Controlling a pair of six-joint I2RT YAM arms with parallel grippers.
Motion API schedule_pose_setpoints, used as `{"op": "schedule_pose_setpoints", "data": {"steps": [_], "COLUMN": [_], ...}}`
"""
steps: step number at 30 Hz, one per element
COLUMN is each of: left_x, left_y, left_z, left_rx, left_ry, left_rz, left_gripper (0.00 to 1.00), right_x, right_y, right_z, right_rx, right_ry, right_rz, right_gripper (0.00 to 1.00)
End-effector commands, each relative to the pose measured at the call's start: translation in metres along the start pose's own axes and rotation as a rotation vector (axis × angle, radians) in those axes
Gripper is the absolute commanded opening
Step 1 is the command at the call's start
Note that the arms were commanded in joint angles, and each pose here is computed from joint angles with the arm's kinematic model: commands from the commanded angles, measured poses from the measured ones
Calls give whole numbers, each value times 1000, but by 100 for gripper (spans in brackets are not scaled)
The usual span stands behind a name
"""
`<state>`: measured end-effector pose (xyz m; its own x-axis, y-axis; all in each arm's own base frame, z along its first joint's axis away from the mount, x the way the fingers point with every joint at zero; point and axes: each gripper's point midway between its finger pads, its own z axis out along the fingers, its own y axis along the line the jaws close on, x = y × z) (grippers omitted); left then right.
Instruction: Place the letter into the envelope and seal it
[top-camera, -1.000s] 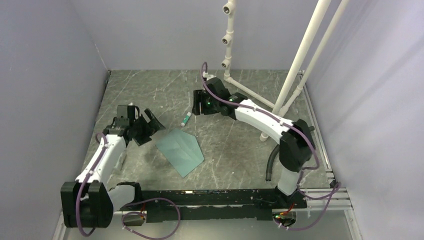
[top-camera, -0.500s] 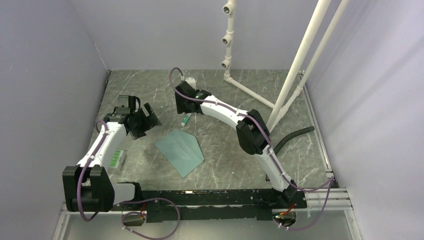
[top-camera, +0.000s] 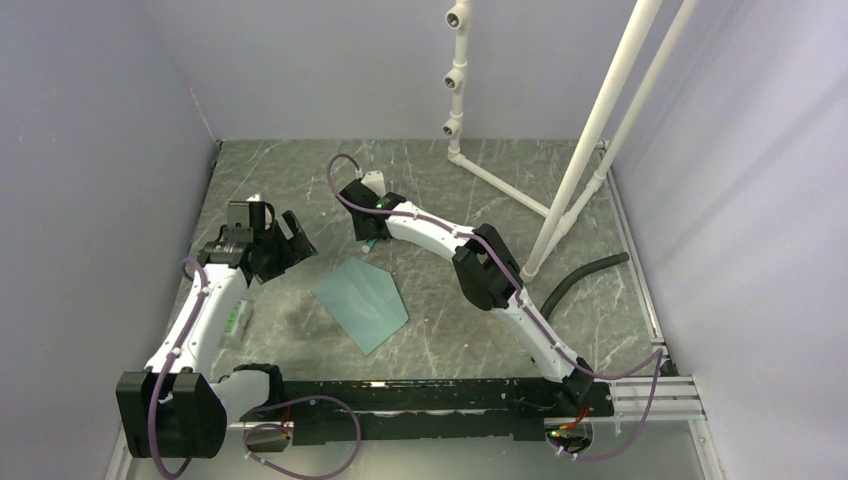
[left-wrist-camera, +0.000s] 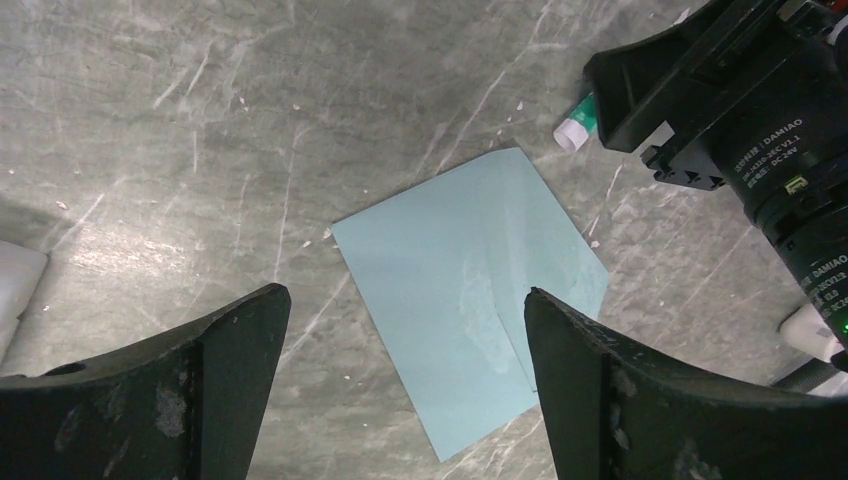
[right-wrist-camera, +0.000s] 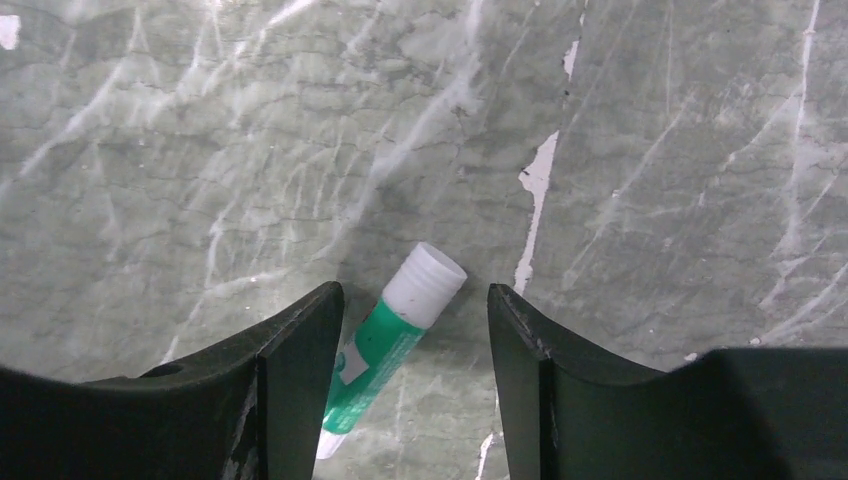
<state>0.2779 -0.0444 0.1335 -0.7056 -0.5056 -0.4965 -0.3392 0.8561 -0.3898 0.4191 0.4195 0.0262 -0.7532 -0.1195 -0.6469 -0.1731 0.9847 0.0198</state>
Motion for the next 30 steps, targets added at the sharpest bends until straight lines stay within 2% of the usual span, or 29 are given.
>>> {"op": "schedule_pose_setpoints", "data": {"steps": [1,7,13,16,18,22,26,30], "left_x": [-8,-5,-4,-4,-4,-3,-11,-24], "left_y": [1,-2,-5,-9,-17,-47,-94,-139], "left_z": [2,3,4,3,3,2,-14,-43], "left_rx": [-5,19,32,55,97,255,507,770], "left_ry": [-35,-25,-18,-17,-6,41,48,30], "left_rz": [30,46,44,44,54,89,113,122], "left_gripper": [93,93,93,93,93,93,93,91], "right_x": [-11,-3,10,-1,-19,-65,-110,-133], "right_y": [-5,-4,-7,-5,0,11,16,15], "right_z": [-4,-6,-2,-10,-26,-73,-129,-171], "right_rx": [27,10,-12,-24,-69,-189,-329,-485], "right_ry": [-22,19,89,66,19,-111,-250,-295], "right_rz": [15,20,61,53,64,112,188,313], "right_gripper": [56,38,25,13,10,10,10,9]}}
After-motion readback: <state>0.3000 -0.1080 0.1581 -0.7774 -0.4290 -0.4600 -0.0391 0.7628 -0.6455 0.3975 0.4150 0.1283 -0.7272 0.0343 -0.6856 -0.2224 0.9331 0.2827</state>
